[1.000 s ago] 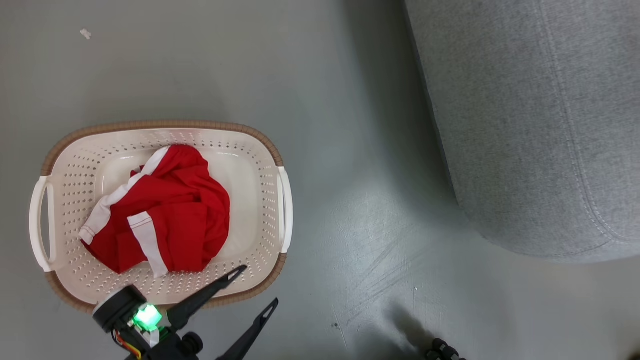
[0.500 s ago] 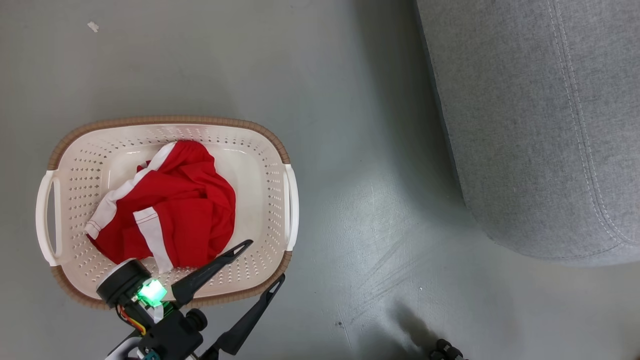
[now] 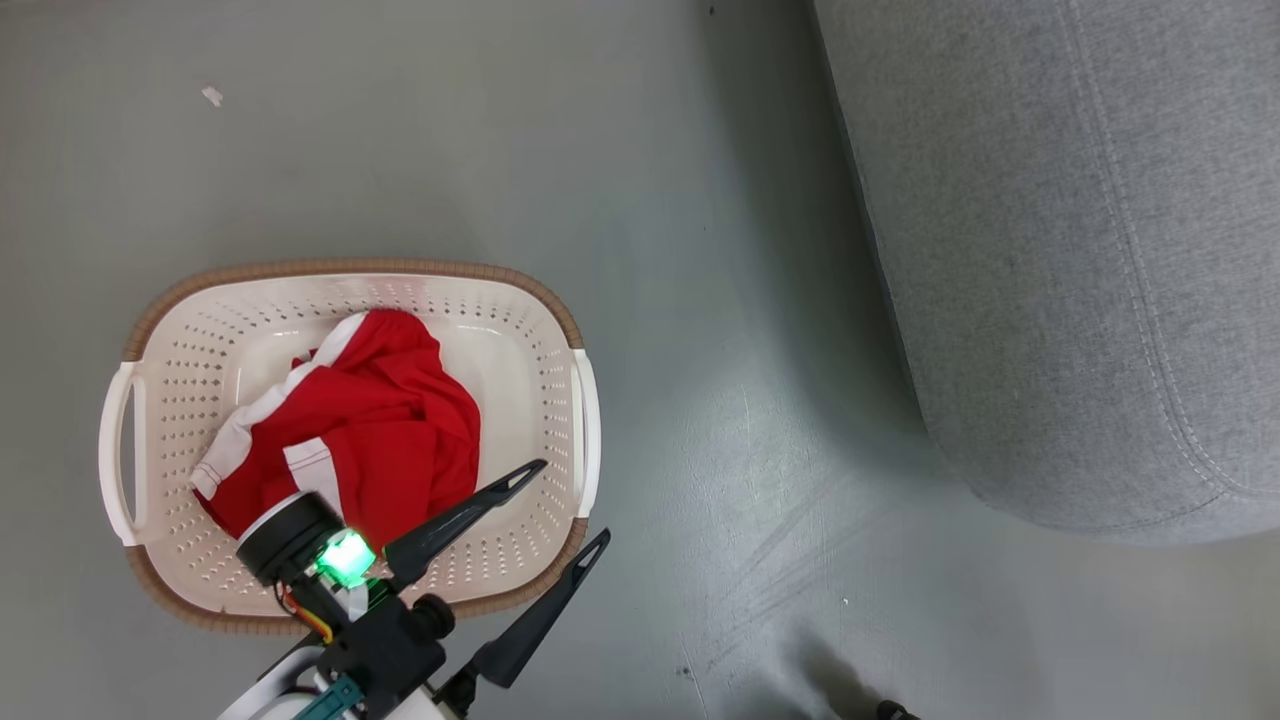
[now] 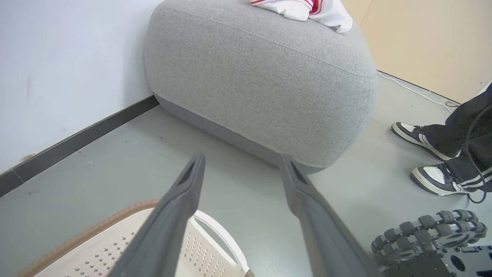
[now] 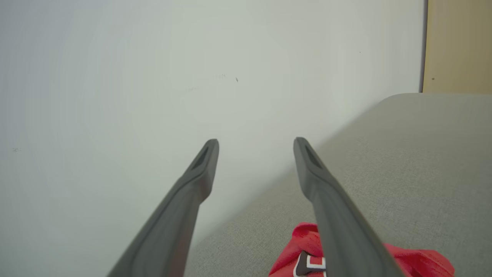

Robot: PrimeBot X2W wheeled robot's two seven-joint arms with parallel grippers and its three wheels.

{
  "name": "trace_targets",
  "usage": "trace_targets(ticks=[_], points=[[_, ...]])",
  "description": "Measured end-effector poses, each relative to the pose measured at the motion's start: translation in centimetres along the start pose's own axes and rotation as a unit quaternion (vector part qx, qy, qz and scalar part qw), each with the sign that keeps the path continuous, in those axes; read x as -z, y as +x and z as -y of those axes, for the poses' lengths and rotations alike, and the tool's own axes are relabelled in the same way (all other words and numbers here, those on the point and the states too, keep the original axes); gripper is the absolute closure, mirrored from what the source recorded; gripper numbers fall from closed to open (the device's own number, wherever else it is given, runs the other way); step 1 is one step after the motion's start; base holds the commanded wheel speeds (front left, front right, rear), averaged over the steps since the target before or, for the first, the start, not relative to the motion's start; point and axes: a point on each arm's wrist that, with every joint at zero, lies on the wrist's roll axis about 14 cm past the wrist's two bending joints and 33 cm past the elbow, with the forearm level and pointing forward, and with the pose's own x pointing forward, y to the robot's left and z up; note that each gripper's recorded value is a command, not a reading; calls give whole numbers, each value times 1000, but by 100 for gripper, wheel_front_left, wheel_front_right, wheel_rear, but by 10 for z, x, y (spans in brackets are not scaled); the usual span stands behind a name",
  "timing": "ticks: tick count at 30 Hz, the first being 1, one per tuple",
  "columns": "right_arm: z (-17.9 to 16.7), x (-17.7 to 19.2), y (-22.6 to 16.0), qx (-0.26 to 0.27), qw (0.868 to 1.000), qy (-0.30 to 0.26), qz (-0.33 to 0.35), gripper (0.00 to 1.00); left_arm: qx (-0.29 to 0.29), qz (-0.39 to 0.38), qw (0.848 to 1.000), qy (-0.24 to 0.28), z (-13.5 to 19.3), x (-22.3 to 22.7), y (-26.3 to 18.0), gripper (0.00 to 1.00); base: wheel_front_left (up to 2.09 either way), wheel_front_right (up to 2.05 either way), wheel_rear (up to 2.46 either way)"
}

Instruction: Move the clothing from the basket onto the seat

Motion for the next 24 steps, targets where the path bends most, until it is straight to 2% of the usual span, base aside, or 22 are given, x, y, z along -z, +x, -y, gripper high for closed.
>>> trace_targets(ticks=[7, 14, 20, 24], points=[[-43, -35, -5, -58, 997, -1, 43, 0, 2, 34, 999, 20, 3, -27, 13, 0, 0, 0, 0], [-69, -44, -25, -102, 993, 6, 49, 0, -18, 68, 997, 19, 2, -54, 20, 0, 0, 0, 0], [-86, -46, -53, -146, 988, -1, 45, 0, -52, 104, 993, 21, -7, -84, 21, 0, 0, 0, 0], [-103, -58, -71, -175, 983, 23, 53, 0, -86, 134, 987, 20, -19, -108, 17, 0, 0, 0, 0]])
